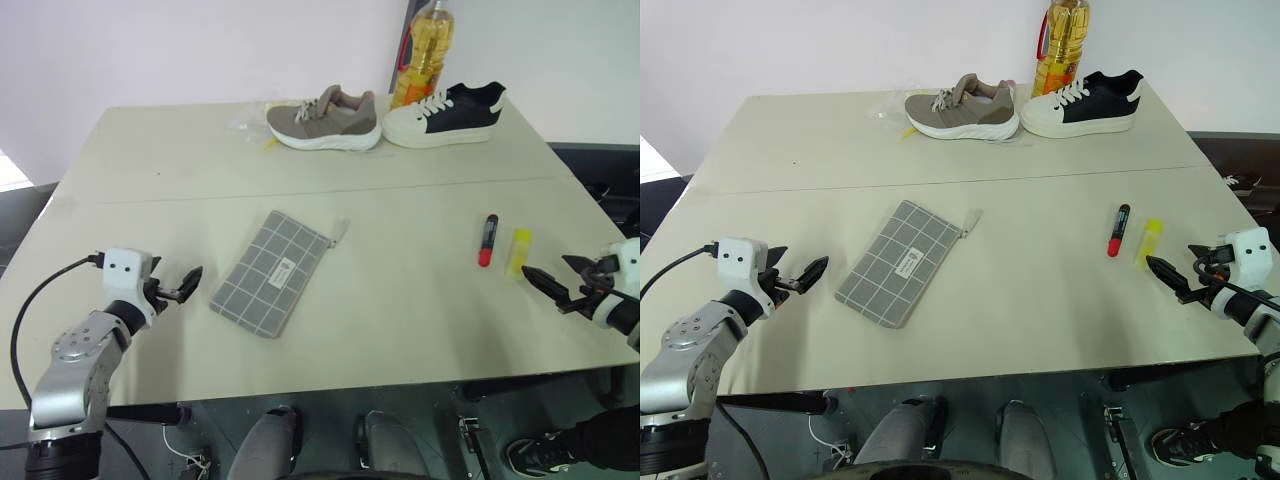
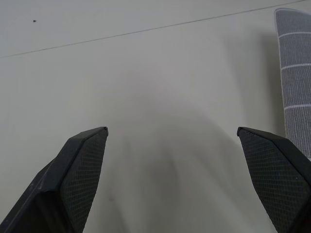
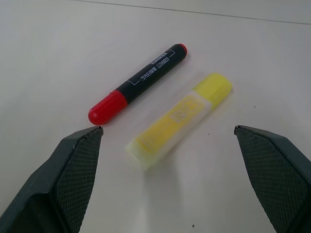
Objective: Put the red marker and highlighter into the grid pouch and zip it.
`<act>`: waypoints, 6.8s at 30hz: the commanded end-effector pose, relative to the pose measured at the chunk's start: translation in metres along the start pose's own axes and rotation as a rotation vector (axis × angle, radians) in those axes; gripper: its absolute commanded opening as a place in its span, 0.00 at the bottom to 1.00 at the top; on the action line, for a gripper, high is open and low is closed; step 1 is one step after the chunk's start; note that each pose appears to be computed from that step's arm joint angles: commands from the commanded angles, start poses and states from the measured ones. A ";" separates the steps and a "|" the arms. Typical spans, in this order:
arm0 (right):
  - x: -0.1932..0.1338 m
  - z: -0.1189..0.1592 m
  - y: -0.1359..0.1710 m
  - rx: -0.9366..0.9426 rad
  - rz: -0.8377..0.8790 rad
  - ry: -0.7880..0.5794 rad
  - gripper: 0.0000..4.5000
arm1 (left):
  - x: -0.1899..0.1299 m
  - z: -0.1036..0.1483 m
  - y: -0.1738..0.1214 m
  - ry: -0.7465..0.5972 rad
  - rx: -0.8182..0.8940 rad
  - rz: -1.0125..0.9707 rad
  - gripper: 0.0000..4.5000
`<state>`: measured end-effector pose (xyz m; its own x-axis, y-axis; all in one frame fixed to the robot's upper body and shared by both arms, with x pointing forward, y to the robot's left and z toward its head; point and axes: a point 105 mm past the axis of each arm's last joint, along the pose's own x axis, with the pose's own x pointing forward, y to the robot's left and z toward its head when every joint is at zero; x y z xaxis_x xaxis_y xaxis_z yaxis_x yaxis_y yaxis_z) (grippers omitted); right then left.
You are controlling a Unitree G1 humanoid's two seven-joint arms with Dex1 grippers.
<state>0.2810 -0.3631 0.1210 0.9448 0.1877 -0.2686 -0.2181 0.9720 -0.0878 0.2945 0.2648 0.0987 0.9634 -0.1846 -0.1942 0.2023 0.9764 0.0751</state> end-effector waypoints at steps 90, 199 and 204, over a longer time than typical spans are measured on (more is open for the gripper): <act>0.167 0.121 0.286 -0.296 0.605 -0.300 0.00 | -0.003 0.024 -0.120 -0.262 0.511 -0.363 0.00; 0.100 0.027 0.043 0.124 -0.180 0.320 0.74 | 0.039 0.078 -0.217 -0.542 0.266 -0.616 0.00; 0.099 0.022 0.039 0.119 -0.196 0.332 0.22 | 0.039 0.076 -0.212 -0.538 0.266 -0.601 0.00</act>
<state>0.3707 -0.2977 0.1055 0.8188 -0.0202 -0.5737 -0.0096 0.9988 -0.0488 0.3049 0.0396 0.1365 0.6252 -0.7640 0.1596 0.6966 0.6384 0.3274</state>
